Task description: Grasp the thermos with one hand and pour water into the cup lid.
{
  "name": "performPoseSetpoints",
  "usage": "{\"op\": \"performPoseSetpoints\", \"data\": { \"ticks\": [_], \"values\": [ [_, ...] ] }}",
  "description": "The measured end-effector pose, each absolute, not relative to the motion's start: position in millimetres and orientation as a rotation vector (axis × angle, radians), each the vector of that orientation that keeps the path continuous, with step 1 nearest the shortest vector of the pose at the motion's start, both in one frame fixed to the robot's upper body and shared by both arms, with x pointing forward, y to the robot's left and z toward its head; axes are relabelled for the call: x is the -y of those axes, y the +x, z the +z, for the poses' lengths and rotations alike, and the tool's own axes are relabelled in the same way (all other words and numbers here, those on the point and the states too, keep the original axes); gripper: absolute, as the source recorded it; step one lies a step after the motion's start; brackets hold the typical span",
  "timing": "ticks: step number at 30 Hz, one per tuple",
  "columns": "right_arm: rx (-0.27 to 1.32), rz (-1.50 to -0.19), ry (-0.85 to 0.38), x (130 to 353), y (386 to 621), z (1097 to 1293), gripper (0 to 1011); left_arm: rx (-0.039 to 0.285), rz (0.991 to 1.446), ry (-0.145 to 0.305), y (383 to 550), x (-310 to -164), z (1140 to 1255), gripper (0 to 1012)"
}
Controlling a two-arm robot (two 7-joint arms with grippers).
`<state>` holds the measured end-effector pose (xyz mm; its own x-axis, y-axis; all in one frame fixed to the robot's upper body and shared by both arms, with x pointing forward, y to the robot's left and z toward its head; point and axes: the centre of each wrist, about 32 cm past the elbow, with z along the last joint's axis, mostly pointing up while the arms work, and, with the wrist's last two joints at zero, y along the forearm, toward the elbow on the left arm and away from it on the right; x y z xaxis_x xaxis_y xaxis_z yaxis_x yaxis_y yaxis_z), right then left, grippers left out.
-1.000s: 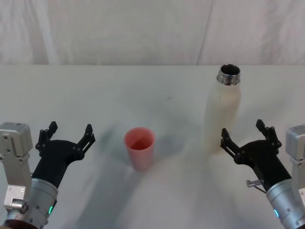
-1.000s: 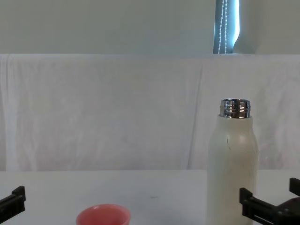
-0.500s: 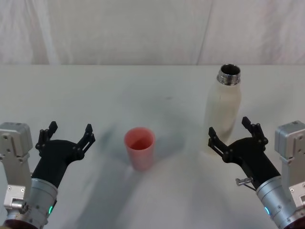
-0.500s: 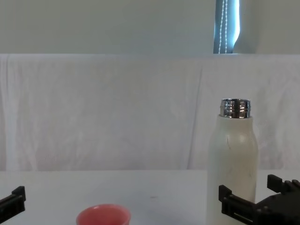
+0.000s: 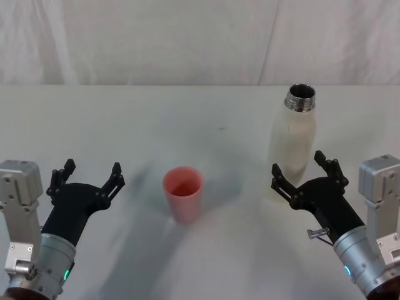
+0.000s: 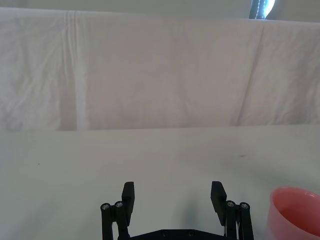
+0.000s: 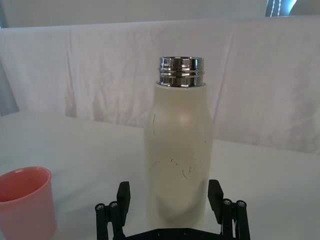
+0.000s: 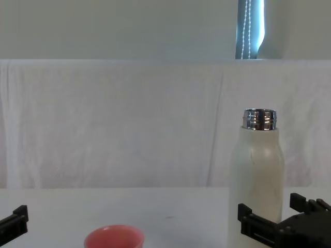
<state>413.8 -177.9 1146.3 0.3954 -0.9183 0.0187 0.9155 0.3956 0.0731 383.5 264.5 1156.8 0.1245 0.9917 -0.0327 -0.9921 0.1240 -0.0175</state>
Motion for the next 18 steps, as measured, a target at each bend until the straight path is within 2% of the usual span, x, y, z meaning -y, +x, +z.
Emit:
{"op": "performPoseSetpoints", "data": {
  "ticks": [18],
  "values": [
    [0.067,-1.166,0.053,179,428,1144.2,1001,-0.014,1.446,-0.038,383.5,-264.5,1156.8,1001]
  ]
}}
